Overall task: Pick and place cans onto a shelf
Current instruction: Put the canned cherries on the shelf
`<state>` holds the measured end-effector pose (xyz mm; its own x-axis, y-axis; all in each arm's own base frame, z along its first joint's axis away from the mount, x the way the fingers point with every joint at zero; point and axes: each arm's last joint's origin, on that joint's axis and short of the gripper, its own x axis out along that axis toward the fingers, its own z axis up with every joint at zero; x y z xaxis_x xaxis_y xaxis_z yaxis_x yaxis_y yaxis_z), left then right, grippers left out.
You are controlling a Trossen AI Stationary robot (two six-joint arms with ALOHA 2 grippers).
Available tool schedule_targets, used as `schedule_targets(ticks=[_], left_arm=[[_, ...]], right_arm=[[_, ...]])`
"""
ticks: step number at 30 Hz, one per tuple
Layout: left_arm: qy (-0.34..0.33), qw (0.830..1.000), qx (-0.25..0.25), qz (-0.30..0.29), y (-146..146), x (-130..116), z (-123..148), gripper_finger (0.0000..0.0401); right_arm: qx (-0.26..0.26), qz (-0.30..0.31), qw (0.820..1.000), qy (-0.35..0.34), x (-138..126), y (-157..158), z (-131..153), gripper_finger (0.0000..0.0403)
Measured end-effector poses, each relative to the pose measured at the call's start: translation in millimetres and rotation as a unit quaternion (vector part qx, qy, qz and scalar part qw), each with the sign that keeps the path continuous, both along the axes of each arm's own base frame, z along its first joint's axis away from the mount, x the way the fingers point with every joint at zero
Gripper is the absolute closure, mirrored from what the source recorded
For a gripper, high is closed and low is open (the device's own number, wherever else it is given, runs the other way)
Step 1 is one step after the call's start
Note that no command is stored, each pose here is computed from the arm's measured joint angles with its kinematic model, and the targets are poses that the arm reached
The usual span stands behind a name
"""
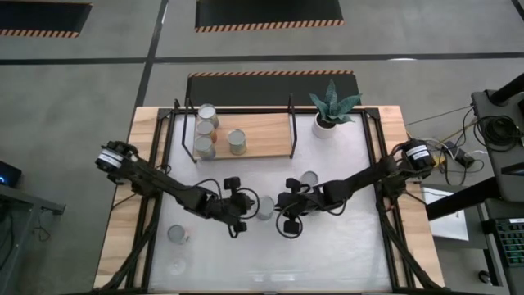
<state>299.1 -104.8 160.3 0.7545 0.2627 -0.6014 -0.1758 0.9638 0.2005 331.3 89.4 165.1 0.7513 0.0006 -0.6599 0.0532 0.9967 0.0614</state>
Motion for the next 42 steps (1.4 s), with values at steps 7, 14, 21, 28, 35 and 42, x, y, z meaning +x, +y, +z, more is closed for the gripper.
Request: schedule_targets(ticks=[7, 14, 21, 28, 35, 42], left_arm=[[0.013, 1.000, -0.002, -0.007, -0.9, 3.8, -11.9, 0.0401], [0.013, 1.000, -0.005, -0.005, -1.0, 3.3, -11.3, 0.0401], [0.021, 0.999, -0.026, -0.001, -1.4, 1.6, -12.7, 0.0401], [0.030, 0.999, -0.033, -0.007, -2.1, 0.4, -12.9, 0.0401], [0.026, 0.999, -0.022, -0.027, -6.1, -3.1, -5.4, 0.0401], [-0.006, 0.995, 0.035, -0.093, -2.9, -23.0, 44.1, 0.0401]], right_arm=[[0.002, 0.001, 1.000, -0.002, 2.8, 0.9, 1.2, 0.0365], [-0.016, -0.013, 1.000, -0.004, 2.8, -1.9, 1.6, 0.0365], [-0.033, -0.024, 0.999, -0.005, 2.6, -8.0, 4.9, 0.0365], [-0.014, -0.029, 0.999, 0.004, -14.5, -11.8, 31.5, 0.0361], [0.021, -0.029, 0.999, -0.035, -30.7, -14.7, 66.0, 0.0274], [0.014, -0.024, 0.999, -0.028, -14.6, -8.5, 85.9, 0.0136]])
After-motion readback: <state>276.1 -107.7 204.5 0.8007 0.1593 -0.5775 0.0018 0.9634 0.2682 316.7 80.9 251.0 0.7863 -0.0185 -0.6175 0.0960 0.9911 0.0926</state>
